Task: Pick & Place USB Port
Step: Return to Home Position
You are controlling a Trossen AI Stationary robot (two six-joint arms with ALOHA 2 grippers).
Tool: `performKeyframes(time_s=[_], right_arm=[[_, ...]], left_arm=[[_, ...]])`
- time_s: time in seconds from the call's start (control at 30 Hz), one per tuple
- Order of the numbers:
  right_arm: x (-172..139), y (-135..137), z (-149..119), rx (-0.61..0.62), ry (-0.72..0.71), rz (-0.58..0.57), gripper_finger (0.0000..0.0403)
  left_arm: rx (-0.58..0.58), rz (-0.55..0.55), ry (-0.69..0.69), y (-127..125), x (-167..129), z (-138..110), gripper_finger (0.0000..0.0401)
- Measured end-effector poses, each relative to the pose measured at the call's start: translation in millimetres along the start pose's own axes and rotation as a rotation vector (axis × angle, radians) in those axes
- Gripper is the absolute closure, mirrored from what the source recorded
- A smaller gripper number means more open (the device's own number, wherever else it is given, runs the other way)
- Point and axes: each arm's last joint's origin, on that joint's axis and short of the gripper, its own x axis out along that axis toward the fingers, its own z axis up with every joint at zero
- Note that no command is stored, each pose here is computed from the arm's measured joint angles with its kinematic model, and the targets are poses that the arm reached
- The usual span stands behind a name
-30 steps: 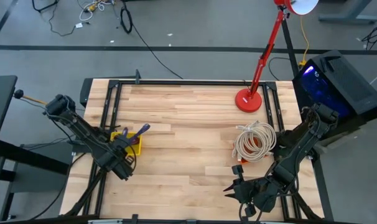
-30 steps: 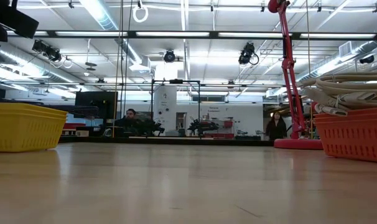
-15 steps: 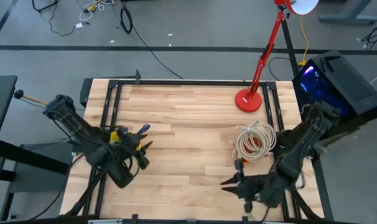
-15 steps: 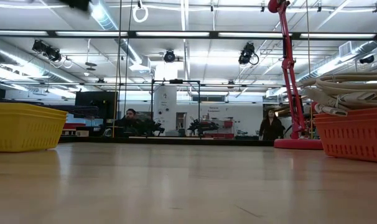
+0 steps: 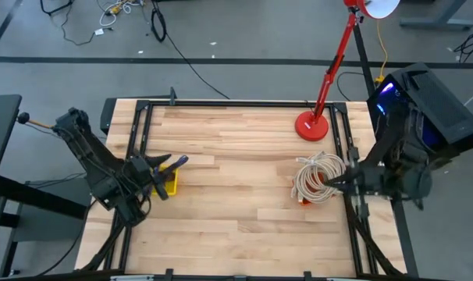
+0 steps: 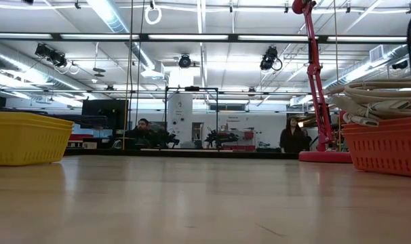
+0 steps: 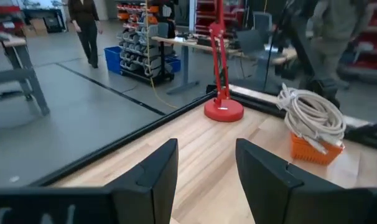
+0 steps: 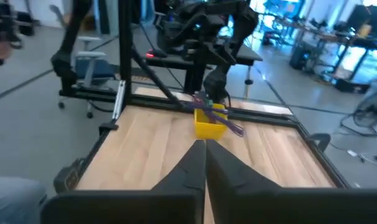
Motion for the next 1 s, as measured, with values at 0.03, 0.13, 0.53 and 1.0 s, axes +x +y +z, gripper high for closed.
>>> performKeyframes(time_s=[0.03, 0.13, 0.53, 1.0], right_arm=[[-5, -5, -6, -0.003, -0.008, 0.008, 0.0393], [-16, -22, -25, 0.012, -0.040, -0.030, 0.0399], [-43, -83, -82, 0.116, -0.236, 0.023, 0.0384], [-61, -115, -76, -0.016, -0.390, 0.000, 0.0396]], left_arm=[[-0.024, -0.008, -0.008, 5, -1, -5, 0.0234], [-0.054, -0.026, -0.018, 17, -2, -16, 0.0234], [-0.035, 0.012, -0.119, 59, 3, -14, 0.0234], [-0.072, 0.007, -0.126, 111, 7, -54, 0.0234]])
